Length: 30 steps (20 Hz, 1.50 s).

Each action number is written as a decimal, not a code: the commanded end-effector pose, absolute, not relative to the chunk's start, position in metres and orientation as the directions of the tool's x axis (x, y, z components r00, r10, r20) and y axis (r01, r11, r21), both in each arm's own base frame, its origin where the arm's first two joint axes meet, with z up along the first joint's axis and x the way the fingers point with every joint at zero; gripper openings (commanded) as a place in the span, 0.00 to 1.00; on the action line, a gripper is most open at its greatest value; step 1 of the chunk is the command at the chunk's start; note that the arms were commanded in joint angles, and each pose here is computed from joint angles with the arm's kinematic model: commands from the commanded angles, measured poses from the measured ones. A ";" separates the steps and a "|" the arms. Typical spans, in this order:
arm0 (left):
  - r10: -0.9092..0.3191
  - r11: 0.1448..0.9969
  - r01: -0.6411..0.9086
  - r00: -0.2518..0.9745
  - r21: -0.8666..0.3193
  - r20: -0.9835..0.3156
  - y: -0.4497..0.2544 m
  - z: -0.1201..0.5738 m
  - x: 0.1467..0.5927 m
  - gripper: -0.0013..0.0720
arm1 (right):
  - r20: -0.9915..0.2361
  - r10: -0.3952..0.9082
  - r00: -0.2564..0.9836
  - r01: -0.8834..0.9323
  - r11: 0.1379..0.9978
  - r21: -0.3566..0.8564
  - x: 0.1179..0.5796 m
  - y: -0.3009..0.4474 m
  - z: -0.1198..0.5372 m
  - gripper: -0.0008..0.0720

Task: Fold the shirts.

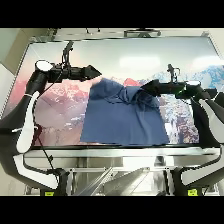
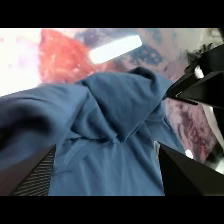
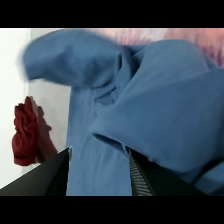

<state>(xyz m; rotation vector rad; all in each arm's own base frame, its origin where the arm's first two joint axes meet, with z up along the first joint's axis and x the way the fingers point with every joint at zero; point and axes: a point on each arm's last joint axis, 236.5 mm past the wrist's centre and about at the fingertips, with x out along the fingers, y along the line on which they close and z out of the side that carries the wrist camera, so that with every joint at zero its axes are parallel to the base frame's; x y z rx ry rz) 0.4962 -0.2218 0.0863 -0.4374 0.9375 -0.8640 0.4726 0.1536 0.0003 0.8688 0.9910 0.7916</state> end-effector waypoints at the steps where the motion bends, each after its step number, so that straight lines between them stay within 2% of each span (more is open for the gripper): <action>1: -0.827 0.556 0.376 0.165 -0.741 -0.537 -0.199 0.092 0.482 0.97 | -0.335 0.878 0.341 -0.290 0.438 0.851 0.483 0.124 0.012 0.59; 2: -0.825 0.556 0.354 0.130 -0.752 -0.550 -0.191 0.095 0.473 0.95 | -0.354 0.867 0.351 -0.322 0.466 0.824 0.489 0.113 0.020 0.73; 3: -0.831 0.543 0.341 0.086 -0.768 -0.550 -0.185 0.097 0.462 0.71 | -0.386 0.851 0.356 -0.342 0.504 0.793 0.494 0.105 0.024 0.86; 4: -0.832 0.536 0.311 0.038 -0.785 -0.553 -0.183 0.095 0.448 0.67 | -0.421 0.835 0.353 -0.345 0.535 0.771 0.497 0.100 0.025 0.86; 6: -0.813 0.542 0.229 -0.102 -0.809 -0.573 -0.180 0.076 0.405 0.67 | -0.507 0.803 0.315 -0.383 0.596 0.706 0.495 0.102 0.018 0.86; 9: -0.665 0.677 0.124 -0.319 -0.725 -0.675 -0.168 0.015 0.312 0.67 | -0.637 0.728 0.255 -0.464 0.670 0.579 0.488 0.110 -0.002 0.86; 12: -0.595 0.748 0.054 -0.386 -0.661 -0.705 -0.167 -0.034 0.230 0.67 | -0.691 0.682 0.238 -0.573 0.674 0.467 0.490 0.130 -0.005 0.86; 15: -0.576 0.791 -0.020 -0.360 -0.611 -0.734 -0.171 -0.072 0.178 0.67 | -0.776 0.559 0.293 -0.642 0.716 0.273 0.506 0.141 -0.017 0.84; 17: -0.559 0.817 -0.040 -0.301 -0.575 -0.773 -0.170 -0.089 0.165 0.67 | -0.800 0.491 0.345 -0.621 0.758 0.198 0.518 0.144 -0.022 0.84; 21: -0.547 0.837 -0.054 -0.096 -0.544 -0.832 -0.160 -0.094 0.191 0.68 | -0.791 0.483 0.375 -0.625 0.762 0.170 0.524 0.154 -0.020 0.84; 22: -0.548 0.837 -0.054 -0.060 -0.545 -0.834 -0.155 -0.087 0.199 0.82 | -0.791 0.483 0.375 -0.624 0.763 0.170 0.524 0.154 -0.020 0.84; 23: -0.545 0.837 -0.061 -0.013 -0.544 -0.838 -0.145 -0.078 0.211 0.90 | -0.792 0.482 0.375 -0.624 0.763 0.169 0.524 0.153 -0.020 0.84; 26: -0.507 0.844 -0.123 0.139 -0.522 -0.851 -0.105 -0.063 0.243 0.90 | -0.793 0.480 0.376 -0.624 0.764 0.166 0.524 0.152 -0.021 0.84; 27: -0.502 0.839 -0.149 0.157 -0.523 -0.851 -0.096 -0.061 0.246 0.90 | -0.793 0.480 0.376 -0.624 0.763 0.166 0.524 0.152 -0.021 0.78; 28: -0.502 0.838 -0.155 0.159 -0.524 -0.850 -0.091 -0.062 0.245 0.90 | -0.793 0.480 0.376 -0.624 0.764 0.166 0.524 0.152 -0.021 0.64; 30: -0.509 0.834 -0.167 0.137 -0.526 -0.850 -0.093 -0.069 0.236 0.90 | -0.793 0.479 0.376 -0.625 0.763 0.166 0.524 0.152 -0.021 0.61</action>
